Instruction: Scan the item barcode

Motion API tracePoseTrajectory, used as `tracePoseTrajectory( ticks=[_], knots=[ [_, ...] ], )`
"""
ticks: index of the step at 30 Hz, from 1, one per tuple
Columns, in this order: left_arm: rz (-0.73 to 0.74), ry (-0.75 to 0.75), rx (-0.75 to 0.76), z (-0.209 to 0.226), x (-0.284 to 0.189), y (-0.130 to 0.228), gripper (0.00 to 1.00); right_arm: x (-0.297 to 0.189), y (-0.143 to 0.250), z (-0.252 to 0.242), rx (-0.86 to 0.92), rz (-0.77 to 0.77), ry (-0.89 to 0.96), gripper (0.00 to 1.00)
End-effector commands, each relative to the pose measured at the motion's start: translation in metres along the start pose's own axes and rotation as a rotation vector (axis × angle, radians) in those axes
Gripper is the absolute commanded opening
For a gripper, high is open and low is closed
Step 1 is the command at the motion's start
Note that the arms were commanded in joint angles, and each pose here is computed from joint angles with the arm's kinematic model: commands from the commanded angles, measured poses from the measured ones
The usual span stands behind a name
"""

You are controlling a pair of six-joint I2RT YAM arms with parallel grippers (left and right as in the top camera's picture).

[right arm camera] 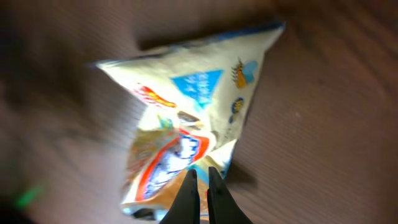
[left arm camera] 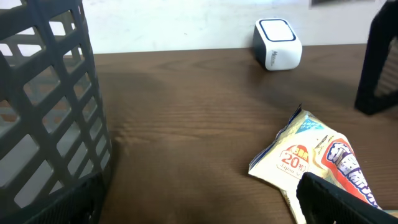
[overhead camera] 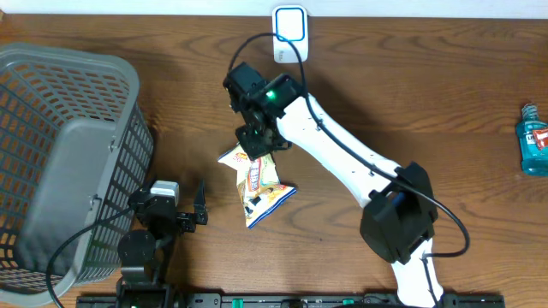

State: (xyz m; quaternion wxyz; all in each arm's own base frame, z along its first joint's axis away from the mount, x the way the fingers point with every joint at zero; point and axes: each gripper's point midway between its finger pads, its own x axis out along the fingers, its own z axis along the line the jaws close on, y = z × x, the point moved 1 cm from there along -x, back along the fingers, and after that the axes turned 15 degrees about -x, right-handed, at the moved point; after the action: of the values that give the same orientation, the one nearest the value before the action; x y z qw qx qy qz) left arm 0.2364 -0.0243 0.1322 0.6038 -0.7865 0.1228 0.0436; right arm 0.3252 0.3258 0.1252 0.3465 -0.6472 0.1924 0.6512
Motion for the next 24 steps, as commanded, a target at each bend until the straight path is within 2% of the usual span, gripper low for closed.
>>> tracePoseTrajectory(
  ticks=[1,7,11,17,20,24],
  knots=[
    [0.035,-0.013,-0.009,0.005,0.002,0.015,0.98,-0.001,0.003,0.018,-0.041,0.007,-0.045,0.01],
    [0.035,-0.013,-0.009,0.005,0.002,0.015,0.98,0.063,0.04,0.032,-0.052,0.137,-0.077,0.01],
    [0.035,-0.013,-0.009,0.005,0.002,0.015,0.98,0.102,0.075,0.028,0.012,0.246,-0.035,0.01],
    [0.035,-0.013,-0.009,0.005,0.002,0.015,0.98,0.101,0.082,-0.019,0.081,0.255,0.213,0.01],
    [0.035,-0.013,-0.009,0.005,0.002,0.015,0.98,0.093,0.072,-0.02,0.085,0.239,0.172,0.01],
    [0.035,-0.013,-0.009,0.005,0.002,0.015,0.98,0.051,0.04,-0.005,0.032,0.159,0.037,0.01]
  ],
)
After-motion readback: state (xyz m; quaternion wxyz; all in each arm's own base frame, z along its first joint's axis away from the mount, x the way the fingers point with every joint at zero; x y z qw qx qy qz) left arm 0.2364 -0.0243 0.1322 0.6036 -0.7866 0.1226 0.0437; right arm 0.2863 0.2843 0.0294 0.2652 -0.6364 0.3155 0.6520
